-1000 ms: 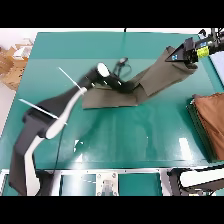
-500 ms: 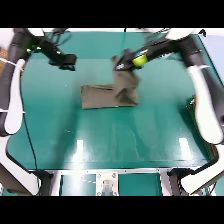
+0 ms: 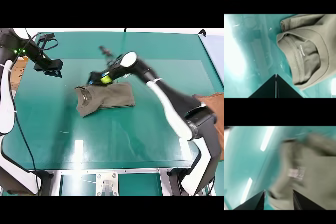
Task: Fold the shirts.
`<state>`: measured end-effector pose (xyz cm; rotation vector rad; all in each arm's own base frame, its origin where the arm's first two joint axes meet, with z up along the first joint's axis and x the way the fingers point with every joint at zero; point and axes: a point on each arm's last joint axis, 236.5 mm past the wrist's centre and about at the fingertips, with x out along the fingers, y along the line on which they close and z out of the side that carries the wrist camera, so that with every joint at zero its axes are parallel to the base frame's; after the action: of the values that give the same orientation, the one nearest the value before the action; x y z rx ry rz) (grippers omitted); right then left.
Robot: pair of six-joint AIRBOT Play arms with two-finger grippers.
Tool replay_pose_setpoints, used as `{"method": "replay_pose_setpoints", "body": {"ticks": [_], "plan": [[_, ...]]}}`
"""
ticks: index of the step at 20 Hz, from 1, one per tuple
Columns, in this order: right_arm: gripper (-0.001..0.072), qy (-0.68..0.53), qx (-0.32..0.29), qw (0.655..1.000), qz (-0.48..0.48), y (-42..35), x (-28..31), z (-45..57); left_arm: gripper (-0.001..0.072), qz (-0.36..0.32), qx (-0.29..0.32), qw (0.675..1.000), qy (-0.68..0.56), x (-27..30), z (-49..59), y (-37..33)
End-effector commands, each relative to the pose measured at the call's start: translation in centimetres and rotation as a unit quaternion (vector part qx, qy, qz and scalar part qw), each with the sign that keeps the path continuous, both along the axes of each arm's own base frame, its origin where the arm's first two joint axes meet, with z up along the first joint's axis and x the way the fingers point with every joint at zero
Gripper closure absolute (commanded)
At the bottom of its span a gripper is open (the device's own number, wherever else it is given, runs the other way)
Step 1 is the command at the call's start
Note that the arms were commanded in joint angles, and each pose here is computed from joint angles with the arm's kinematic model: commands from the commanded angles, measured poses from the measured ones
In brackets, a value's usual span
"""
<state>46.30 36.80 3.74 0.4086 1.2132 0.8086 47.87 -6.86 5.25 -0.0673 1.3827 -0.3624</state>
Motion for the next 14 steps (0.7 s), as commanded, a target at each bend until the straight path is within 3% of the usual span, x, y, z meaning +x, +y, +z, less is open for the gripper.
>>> {"method": "replay_pose_setpoints", "body": {"ticks": [1,3,8,14], "plan": [[0.0275,0.054,-0.052,0.996,-0.053,-12.3,2.5,-0.4,0.0682,-0.003,0.004,1.000,0.002,-0.1,-0.2,0.3],[0.0140,0.094,-0.071,0.987,-0.105,-19.3,3.4,-2.2,0.0682,-0.002,0.007,1.000,0.004,-0.2,-0.2,0.5],[0.0140,0.191,-0.067,0.965,-0.168,-24.6,1.4,-10.3,0.0682,0.008,0.018,1.000,0.006,-0.1,-0.4,1.1],[0.0147,0.232,0.039,0.965,-0.117,-14.6,-0.8,-13.5,0.0682,0.016,0.017,1.000,0.008,-0.1,-0.4,1.1]]}}
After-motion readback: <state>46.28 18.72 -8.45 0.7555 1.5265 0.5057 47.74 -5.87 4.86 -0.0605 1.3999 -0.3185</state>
